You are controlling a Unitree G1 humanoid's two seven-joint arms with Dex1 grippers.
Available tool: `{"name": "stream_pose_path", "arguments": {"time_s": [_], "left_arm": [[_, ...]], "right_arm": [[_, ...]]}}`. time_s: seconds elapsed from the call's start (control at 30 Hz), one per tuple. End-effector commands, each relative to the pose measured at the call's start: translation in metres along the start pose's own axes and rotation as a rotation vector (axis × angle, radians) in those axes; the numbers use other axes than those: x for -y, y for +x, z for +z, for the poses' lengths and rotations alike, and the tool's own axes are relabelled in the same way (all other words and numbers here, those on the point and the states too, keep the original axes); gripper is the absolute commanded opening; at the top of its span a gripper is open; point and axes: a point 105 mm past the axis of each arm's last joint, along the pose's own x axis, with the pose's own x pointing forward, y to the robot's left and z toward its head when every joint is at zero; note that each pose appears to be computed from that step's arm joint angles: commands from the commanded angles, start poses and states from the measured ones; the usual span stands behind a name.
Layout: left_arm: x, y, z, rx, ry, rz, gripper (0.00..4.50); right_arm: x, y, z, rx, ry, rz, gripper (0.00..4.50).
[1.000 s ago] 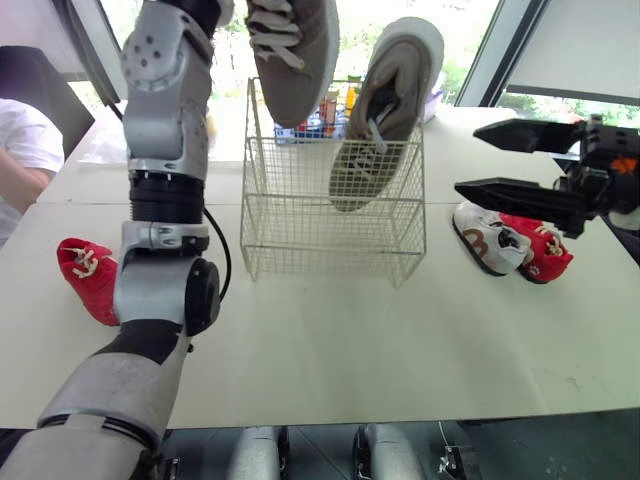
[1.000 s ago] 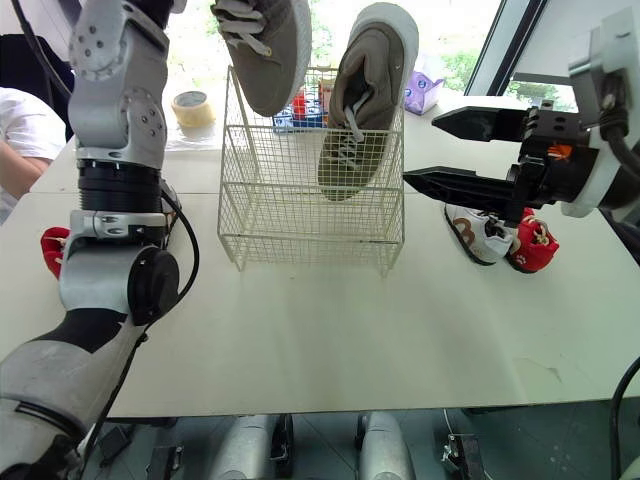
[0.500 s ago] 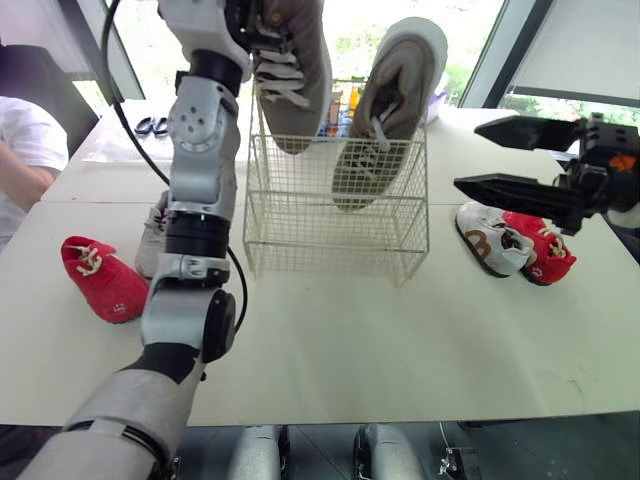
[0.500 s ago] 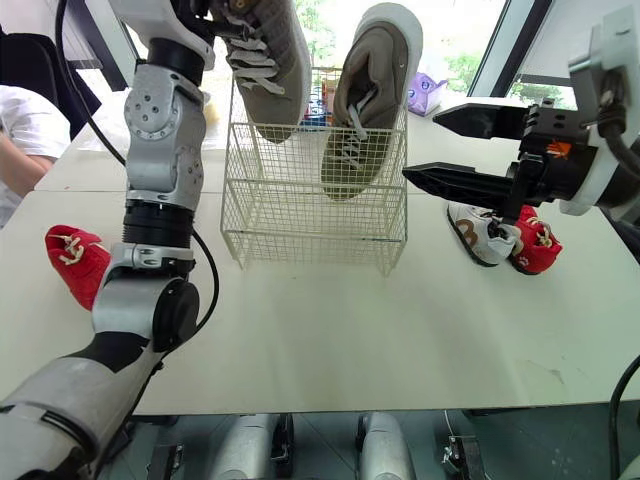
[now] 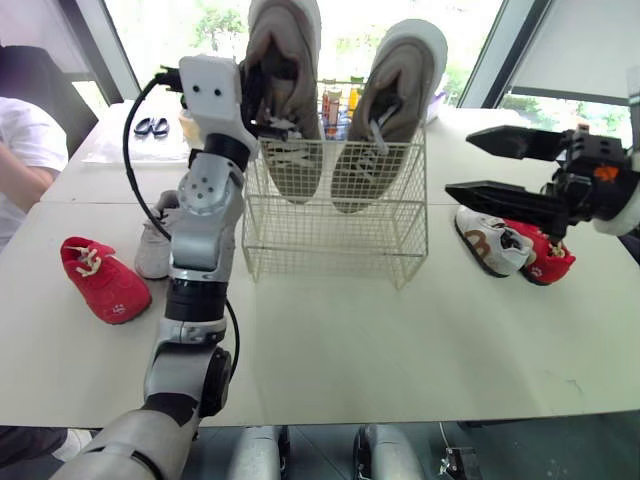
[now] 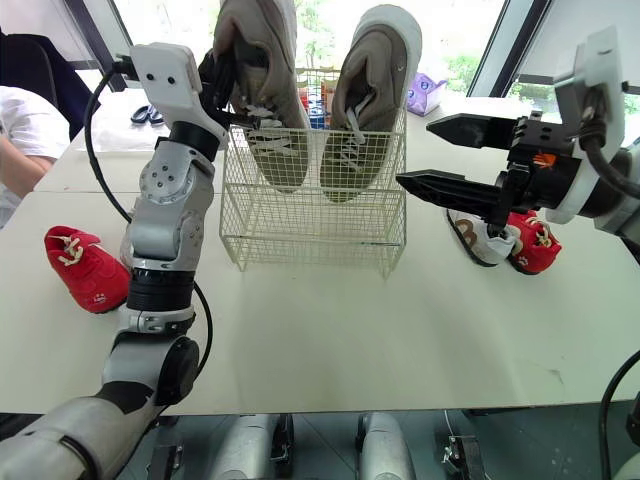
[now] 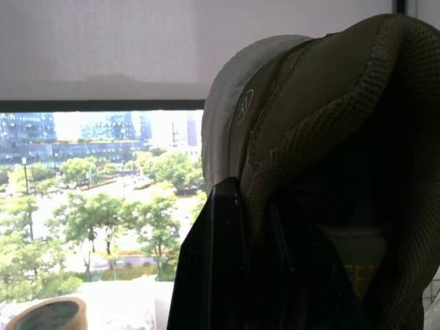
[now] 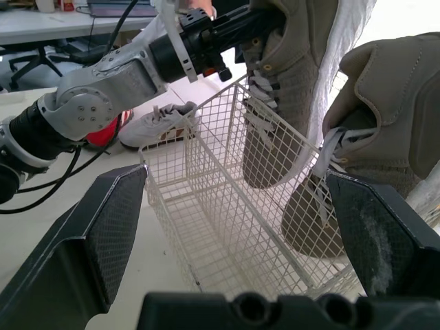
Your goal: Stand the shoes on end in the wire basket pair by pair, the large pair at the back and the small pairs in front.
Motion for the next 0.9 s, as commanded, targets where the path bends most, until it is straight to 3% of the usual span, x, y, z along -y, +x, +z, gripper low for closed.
{"name": "stream_pose_path", "arguments": {"time_s": [0.03, 0.2, 0.37, 0.5, 0.6, 0.77, 0.9], "left_arm": [[0.003, -0.004, 0.010, 0.002, -0.017, -0.033, 1.14], [-0.002, -0.014, 0.019, -0.015, -0.093, -0.073, 3.61], [-0.004, -0.056, 0.028, -0.167, -0.268, -0.311, 3.61], [-0.027, -0.086, 0.028, -0.281, -0.321, -0.372, 3.61], [-0.041, -0.109, 0.024, -0.355, -0.378, -0.427, 4.45], [-0.015, -0.156, 0.006, -0.508, -0.449, -0.547, 4.48], [0.020, -0.182, 0.011, -0.534, -0.582, -0.642, 4.48]], "right_arm": [[-0.003, -0.002, 0.012, 0.051, -0.048, 0.005, 4.50], [-0.004, -0.001, 0.009, 0.045, -0.040, 0.018, 4.50], [-0.002, 0.002, -0.008, 0.015, 0.010, 0.026, 4.50], [0.019, -0.001, -0.019, 0.025, 0.047, -0.077, 4.50], [0.038, -0.010, -0.033, 0.020, 0.086, -0.170, 4.50], [0.070, -0.054, -0.073, -0.006, 0.166, -0.399, 4.50], [0.071, -0.084, -0.110, -0.108, 0.215, -0.514, 4.50]]}}
